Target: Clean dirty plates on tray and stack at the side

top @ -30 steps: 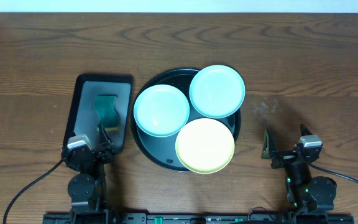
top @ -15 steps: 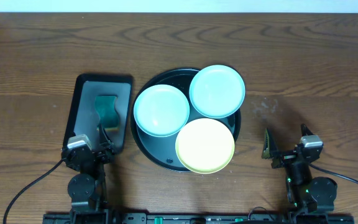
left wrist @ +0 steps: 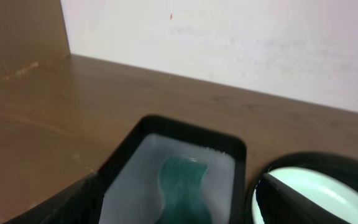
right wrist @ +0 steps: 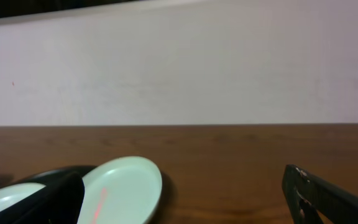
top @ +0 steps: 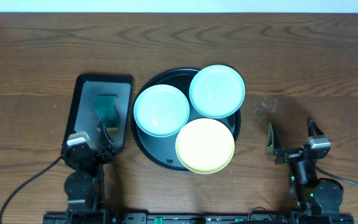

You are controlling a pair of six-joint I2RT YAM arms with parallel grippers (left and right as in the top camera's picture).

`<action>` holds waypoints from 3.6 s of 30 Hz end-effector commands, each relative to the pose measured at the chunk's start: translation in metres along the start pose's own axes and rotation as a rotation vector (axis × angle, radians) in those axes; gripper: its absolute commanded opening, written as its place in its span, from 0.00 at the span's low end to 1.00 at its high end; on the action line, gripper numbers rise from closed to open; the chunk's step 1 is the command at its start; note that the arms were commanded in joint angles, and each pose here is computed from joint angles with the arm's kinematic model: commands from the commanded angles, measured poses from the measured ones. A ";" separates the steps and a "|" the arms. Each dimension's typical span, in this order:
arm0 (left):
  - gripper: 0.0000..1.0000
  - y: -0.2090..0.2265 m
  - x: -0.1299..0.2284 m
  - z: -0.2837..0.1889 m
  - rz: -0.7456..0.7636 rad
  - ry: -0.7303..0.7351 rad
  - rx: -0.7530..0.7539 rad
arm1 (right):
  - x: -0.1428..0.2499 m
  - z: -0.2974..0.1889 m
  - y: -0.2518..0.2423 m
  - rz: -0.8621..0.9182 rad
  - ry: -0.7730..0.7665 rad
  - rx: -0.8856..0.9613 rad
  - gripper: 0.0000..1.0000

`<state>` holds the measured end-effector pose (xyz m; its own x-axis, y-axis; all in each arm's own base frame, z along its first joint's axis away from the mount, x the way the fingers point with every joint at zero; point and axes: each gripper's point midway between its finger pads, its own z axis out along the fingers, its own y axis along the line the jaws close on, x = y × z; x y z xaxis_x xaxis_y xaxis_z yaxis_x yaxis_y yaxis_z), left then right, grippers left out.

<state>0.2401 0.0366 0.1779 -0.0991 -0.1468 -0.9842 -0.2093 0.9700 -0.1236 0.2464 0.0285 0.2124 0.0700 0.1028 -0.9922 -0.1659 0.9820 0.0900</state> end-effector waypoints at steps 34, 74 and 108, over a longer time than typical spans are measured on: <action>0.79 -0.059 -0.094 0.064 0.052 0.975 0.059 | -0.035 0.139 0.037 0.207 0.943 -0.240 0.99; 0.81 -0.017 -0.063 0.093 0.062 1.027 -0.245 | 0.218 0.135 0.213 0.124 1.411 -0.026 0.23; 0.67 -0.005 0.070 0.112 0.159 1.444 -0.230 | 0.261 0.131 0.212 0.119 1.462 -0.008 0.01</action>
<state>0.3483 0.0435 0.1163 -0.9701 -0.2339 -0.0648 -0.2412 0.9588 0.1501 0.3638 0.2877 0.0058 -0.9763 -0.0578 -0.2087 -0.1055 0.9685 0.2256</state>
